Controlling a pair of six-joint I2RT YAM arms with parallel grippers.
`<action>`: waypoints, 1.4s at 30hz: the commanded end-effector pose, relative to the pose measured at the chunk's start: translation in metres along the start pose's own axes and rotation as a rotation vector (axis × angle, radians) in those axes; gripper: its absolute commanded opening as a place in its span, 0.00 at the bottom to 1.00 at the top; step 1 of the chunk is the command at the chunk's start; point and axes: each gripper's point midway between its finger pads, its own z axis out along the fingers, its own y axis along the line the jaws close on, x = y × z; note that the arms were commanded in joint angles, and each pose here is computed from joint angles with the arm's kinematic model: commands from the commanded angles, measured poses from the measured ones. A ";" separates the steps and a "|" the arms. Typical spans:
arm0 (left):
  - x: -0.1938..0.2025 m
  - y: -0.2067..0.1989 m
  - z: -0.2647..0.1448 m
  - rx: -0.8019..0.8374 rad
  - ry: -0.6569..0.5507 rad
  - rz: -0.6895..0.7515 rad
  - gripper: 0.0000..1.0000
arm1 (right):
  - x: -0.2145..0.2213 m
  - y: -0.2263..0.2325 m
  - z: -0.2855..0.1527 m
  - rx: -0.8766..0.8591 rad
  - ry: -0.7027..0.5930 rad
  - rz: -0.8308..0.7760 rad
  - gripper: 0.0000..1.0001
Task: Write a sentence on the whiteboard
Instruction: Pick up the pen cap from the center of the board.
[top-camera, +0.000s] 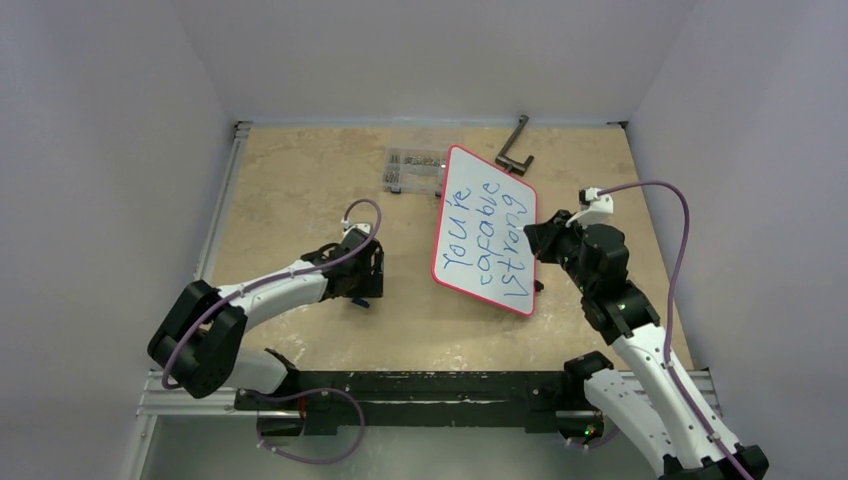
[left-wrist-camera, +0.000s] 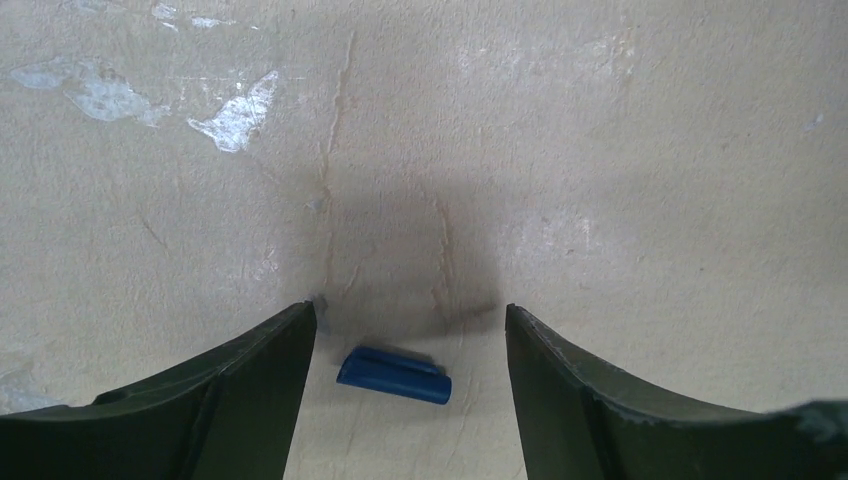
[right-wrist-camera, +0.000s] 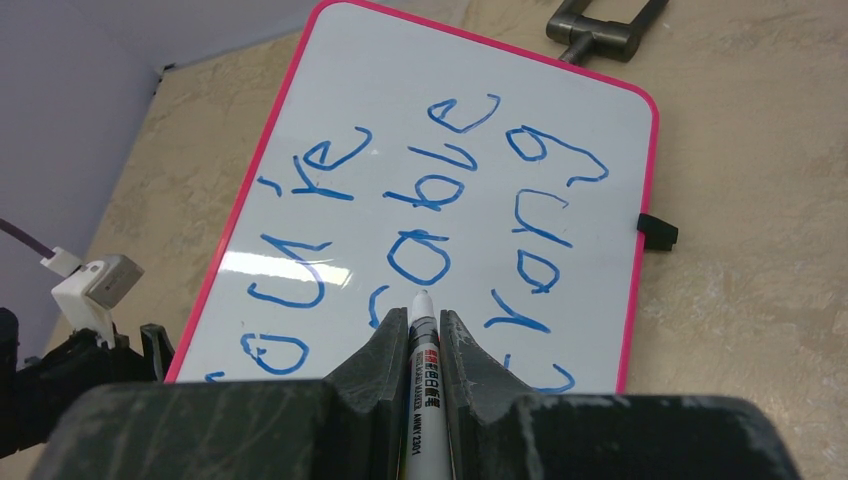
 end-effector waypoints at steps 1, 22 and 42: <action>-0.009 -0.010 0.002 0.028 -0.010 -0.050 0.67 | -0.016 0.009 -0.005 -0.031 -0.044 -0.001 0.00; 0.064 -0.047 -0.027 0.153 0.124 -0.186 0.44 | -0.013 0.005 -0.002 -0.014 -0.040 0.000 0.00; 0.022 -0.035 -0.052 0.065 0.021 0.147 0.57 | -0.015 0.010 -0.004 -0.032 -0.040 0.009 0.00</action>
